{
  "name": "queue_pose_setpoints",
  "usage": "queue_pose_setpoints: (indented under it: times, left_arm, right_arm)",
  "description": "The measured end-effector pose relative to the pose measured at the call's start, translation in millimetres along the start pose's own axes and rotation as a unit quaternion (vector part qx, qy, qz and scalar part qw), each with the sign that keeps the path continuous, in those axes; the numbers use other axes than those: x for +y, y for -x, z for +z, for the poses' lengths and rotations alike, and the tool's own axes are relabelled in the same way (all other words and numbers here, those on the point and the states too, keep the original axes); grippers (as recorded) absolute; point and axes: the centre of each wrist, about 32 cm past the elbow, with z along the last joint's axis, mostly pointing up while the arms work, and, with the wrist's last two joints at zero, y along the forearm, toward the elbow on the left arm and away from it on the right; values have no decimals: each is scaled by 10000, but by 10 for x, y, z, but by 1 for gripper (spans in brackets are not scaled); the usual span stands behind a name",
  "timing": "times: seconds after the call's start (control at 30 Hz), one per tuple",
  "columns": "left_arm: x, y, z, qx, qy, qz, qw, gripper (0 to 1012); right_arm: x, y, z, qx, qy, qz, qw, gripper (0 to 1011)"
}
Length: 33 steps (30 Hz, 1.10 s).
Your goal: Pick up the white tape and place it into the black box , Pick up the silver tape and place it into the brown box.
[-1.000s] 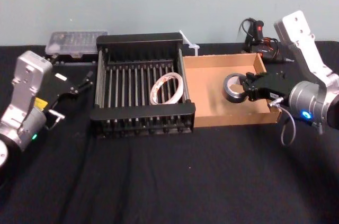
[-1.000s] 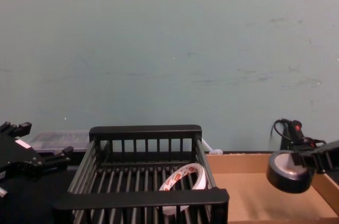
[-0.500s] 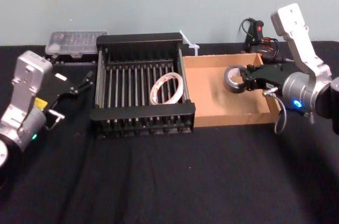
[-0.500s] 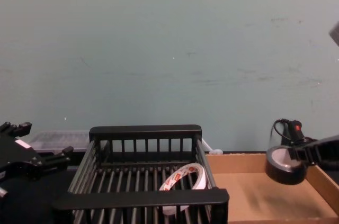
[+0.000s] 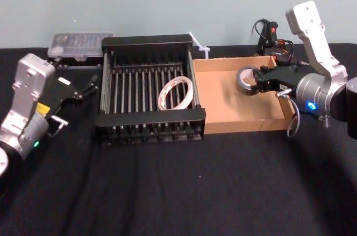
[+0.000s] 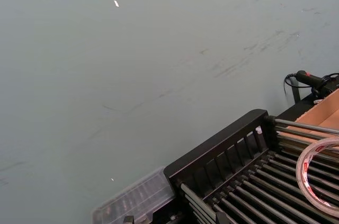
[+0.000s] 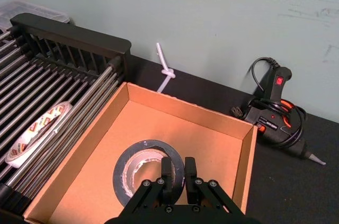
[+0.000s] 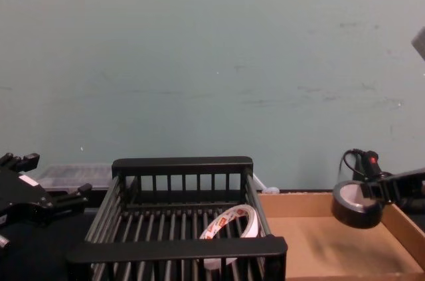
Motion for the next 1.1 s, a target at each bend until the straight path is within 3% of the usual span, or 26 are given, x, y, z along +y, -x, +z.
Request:
queue_pose_setpoints:
  times: [0.23,0.37,0.43,0.77,0.97,1.1]
  left_arm:
    - [0,0,0,0,0,0,10000,1001]
    - [0,0,0,0,0,0,10000,1001]
    - [0,0,0,0,0,0,10000,1001]
    - [0,0,0,0,1,0,10000,1002]
    - [0,0,0,0,0,0,10000,1001]
    - [0,0,0,0,1,0,10000,1001]
  right_arm:
    - [-5,3,-2,-14,-1,6,10000,151]
    - [-7,5,-1,-18,-5,10,10000,246]
    - [-8,6,-1,-21,-6,13,10000,345]
    - [-9,9,-3,-26,-8,20,10000,624]
    - [-10,10,-5,-29,-6,24,10000,850]
    - [-11,10,-5,-30,-6,24,10000,938]
